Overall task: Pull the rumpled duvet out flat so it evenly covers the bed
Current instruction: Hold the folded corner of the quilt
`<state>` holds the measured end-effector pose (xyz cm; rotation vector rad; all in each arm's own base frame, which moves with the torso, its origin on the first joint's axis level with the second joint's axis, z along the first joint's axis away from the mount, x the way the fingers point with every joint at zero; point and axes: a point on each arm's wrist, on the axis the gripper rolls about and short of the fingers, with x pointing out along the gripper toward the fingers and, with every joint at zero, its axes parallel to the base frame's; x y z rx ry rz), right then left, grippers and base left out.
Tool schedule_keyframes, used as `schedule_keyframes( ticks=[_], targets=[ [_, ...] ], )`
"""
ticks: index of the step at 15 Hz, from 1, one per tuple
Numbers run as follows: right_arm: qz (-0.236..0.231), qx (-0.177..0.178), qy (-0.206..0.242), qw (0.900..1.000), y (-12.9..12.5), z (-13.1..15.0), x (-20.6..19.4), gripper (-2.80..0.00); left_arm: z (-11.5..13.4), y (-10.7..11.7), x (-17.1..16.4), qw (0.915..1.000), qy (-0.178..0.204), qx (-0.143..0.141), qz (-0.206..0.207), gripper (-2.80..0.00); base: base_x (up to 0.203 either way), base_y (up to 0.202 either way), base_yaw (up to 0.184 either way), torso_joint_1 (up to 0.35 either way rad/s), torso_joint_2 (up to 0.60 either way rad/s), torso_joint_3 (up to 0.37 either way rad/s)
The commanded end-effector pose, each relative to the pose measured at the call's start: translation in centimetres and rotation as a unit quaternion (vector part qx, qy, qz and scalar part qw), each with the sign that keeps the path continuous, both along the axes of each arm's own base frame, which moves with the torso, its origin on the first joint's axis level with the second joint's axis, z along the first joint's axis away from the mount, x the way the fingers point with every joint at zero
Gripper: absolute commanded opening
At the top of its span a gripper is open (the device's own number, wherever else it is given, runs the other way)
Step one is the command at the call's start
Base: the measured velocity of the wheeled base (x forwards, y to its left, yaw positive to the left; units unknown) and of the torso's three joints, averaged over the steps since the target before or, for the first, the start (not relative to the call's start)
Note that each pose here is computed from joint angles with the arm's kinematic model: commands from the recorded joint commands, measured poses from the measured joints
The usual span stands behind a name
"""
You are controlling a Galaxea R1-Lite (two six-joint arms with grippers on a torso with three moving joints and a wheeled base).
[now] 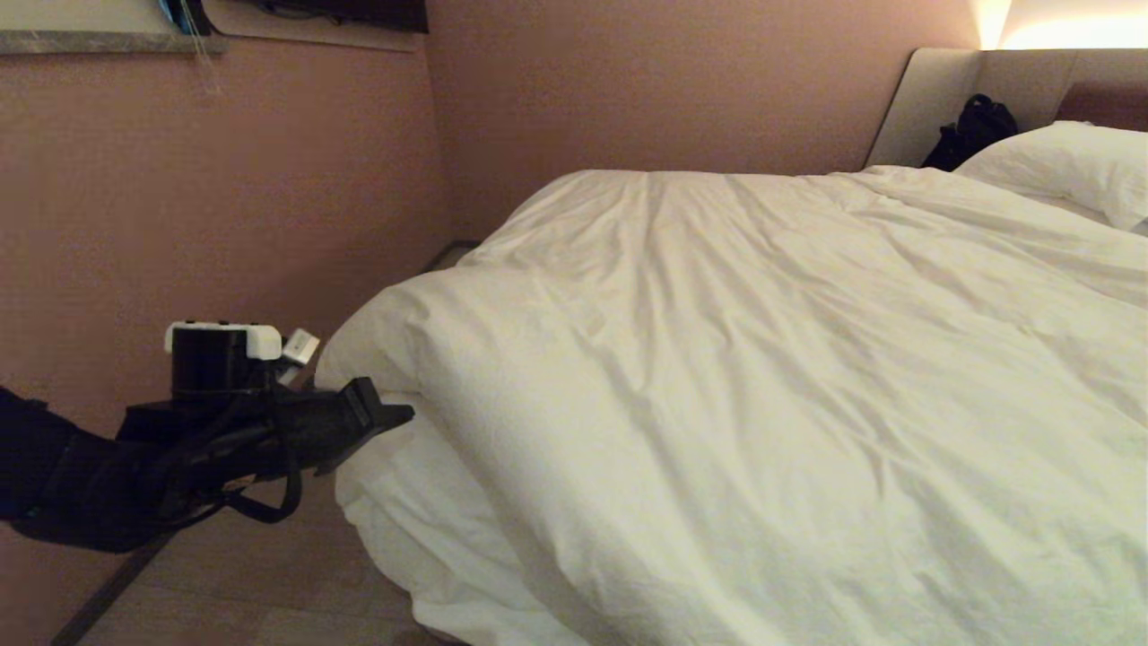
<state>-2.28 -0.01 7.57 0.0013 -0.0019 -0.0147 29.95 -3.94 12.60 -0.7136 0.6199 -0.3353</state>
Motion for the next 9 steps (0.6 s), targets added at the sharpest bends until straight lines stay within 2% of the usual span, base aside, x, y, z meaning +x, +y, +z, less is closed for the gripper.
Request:
schedule_keyframes(
  ticks=[1,4,7,9],
  targets=[
    [0.000,0.000,-0.001,1.000,0.0,0.0,0.0,-2.80,-0.2,-0.2,0.2,1.0000,0.002,-0.001,-0.002,0.00,0.000,0.000,0.000,0.000,0.00,0.000],
    [0.000,0.000,-0.001,1.000,0.0,0.0,0.0,-2.80,0.1,-0.7,-0.1,0.9998,-0.011,-0.004,-0.016,0.00,0.000,0.000,0.000,0.000,0.00,0.000],
    [0.000,0.000,-0.001,1.000,0.0,0.0,0.0,-2.80,0.3,-1.7,-0.2,0.9974,-0.048,-0.019,-0.051,0.00,0.000,0.000,0.000,0.000,0.00,0.000],
    [0.000,0.000,-0.001,1.000,0.0,0.0,0.0,-2.80,0.4,-2.4,-0.3,0.9963,-0.055,-0.019,-0.063,0.00,0.000,0.000,0.000,0.000,0.00,0.000]
  ],
)
